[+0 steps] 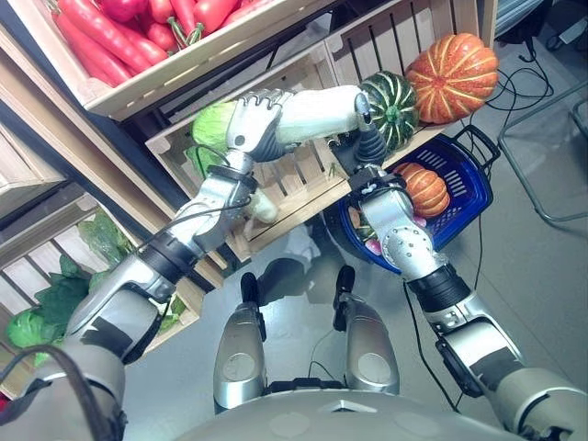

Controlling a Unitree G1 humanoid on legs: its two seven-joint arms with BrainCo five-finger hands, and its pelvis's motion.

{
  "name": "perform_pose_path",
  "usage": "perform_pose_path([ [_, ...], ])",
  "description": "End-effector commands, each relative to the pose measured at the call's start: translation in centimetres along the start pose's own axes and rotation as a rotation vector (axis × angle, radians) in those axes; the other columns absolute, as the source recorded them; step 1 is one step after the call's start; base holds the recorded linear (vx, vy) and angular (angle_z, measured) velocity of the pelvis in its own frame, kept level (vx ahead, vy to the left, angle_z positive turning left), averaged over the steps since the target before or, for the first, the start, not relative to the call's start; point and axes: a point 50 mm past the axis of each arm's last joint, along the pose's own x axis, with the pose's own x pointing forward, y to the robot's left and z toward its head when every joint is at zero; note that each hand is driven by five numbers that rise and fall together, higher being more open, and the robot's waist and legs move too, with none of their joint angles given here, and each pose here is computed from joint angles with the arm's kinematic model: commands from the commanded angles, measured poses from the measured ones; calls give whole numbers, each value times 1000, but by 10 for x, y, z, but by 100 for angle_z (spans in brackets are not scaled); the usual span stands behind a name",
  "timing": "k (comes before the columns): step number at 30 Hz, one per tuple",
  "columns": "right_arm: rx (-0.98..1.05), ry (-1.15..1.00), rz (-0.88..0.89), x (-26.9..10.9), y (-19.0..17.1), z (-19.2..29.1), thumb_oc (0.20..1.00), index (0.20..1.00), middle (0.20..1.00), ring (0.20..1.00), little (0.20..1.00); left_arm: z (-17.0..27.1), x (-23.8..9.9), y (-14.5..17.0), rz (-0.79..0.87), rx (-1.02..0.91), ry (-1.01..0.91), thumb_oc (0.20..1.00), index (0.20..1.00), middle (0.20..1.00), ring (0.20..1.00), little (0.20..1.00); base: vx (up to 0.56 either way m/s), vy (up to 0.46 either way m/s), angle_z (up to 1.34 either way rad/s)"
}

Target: Pick up fruits and vegetables into the basket

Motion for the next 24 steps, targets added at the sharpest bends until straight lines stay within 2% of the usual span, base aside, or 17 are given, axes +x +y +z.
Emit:
perform_pose_path([
  [1, -254, -195, 333, -2, 101, 17, 1000, 1000, 1000, 1000, 1000, 62, 17, 16, 60, -185, -168, 200, 200, 200, 200, 200, 3, 49, -2],
  [5, -556, -360, 263, 0, 91, 42, 1000, 1000, 1000, 1000, 1000, 41, 17, 14, 70, -240, -38, 200, 200, 200, 200, 200, 13, 49, -4],
  [11, -777, -539, 167, -2, 84, 75, 1000, 1000, 1000, 1000, 1000, 19, 15, 14, 107, -291, 80, 200, 200, 200, 200, 200, 11, 40, -8],
  [17, -816, -543, 124, -2, 74, 90, 1000, 1000, 1000, 1000, 1000, 4, 15, 22, 148, -312, 126, 200, 200, 200, 200, 200, 0, 0, 0],
  [24, -685, -366, 165, 6, 65, 76, 1000, 1000, 1000, 1000, 1000, 6, 20, 35, 162, -292, 73, 200, 200, 200, 200, 200, -7, -15, 0],
])
